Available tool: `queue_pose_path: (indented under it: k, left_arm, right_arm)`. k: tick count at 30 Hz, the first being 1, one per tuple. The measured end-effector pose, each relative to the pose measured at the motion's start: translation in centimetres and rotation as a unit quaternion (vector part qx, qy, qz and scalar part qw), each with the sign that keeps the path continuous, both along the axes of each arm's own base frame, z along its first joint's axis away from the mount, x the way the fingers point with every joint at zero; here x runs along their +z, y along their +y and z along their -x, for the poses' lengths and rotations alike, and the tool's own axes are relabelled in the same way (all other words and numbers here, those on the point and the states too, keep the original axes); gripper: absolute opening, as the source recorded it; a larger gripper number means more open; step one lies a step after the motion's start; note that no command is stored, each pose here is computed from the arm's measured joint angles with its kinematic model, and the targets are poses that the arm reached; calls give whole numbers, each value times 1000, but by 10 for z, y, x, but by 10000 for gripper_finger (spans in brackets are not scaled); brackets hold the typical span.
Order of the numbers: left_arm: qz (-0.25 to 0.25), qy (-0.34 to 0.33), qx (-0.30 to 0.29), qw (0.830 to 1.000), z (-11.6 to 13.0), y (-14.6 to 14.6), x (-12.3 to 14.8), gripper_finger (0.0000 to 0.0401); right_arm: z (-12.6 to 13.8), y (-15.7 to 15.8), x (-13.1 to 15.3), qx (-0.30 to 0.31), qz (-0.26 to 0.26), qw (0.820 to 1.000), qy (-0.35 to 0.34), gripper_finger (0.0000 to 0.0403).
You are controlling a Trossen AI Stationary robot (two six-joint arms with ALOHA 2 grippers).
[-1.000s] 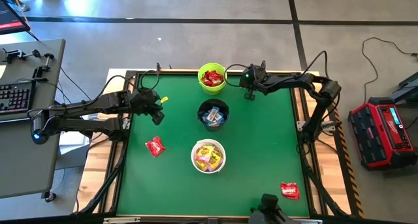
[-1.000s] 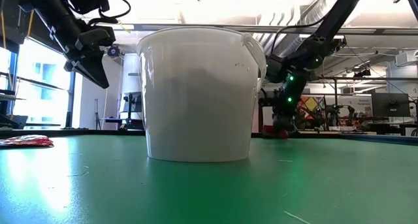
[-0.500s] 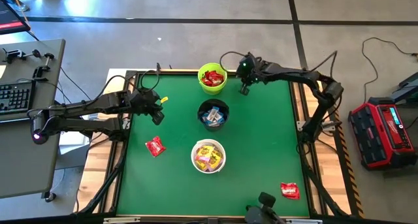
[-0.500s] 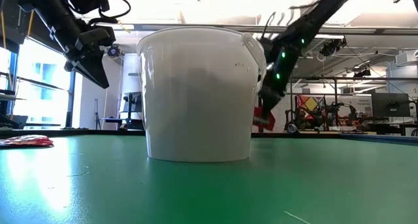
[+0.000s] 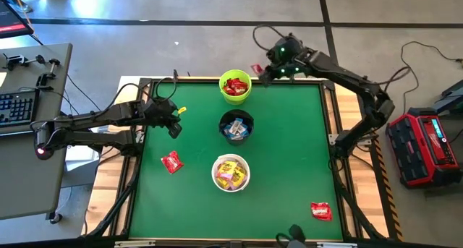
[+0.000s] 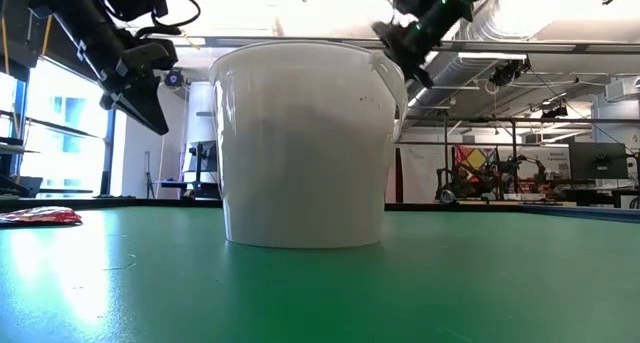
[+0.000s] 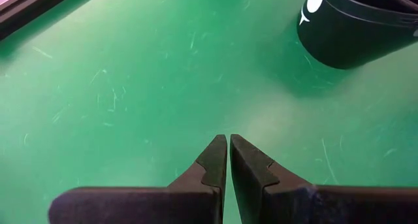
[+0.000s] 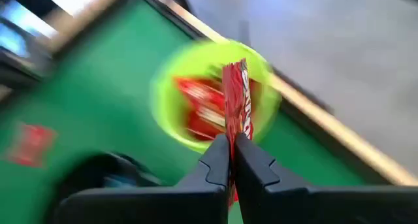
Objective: Sort candy by brand, put in halloween buckets
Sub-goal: Put the red candy into the green bucket
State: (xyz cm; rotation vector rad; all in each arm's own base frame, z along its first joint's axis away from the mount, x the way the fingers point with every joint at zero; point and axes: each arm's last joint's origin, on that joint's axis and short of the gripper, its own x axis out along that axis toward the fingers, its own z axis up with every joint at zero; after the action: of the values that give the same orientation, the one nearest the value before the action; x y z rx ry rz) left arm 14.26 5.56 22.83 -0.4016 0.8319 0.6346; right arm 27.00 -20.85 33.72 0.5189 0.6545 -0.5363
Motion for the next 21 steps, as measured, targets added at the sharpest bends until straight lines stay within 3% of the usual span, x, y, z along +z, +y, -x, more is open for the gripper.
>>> queue_pose_path:
  k: [5, 12, 21]
  left_arm:
    - [-1, -2, -1, 1000, 0, 0, 0, 11]
    - [-6, -8, -4, 1000, -1, 1, 1, 11]
    - [-6, -8, -4, 1000, -2, 0, 1, 11]
  right_arm:
    - [-24, 6, 1, -8, -47, 997, -68, 0]
    - [-60, -3, -33, -36, -94, 991, -88, 0]
    - [-79, -19, -66, -67, -141, 983, -100, 0]
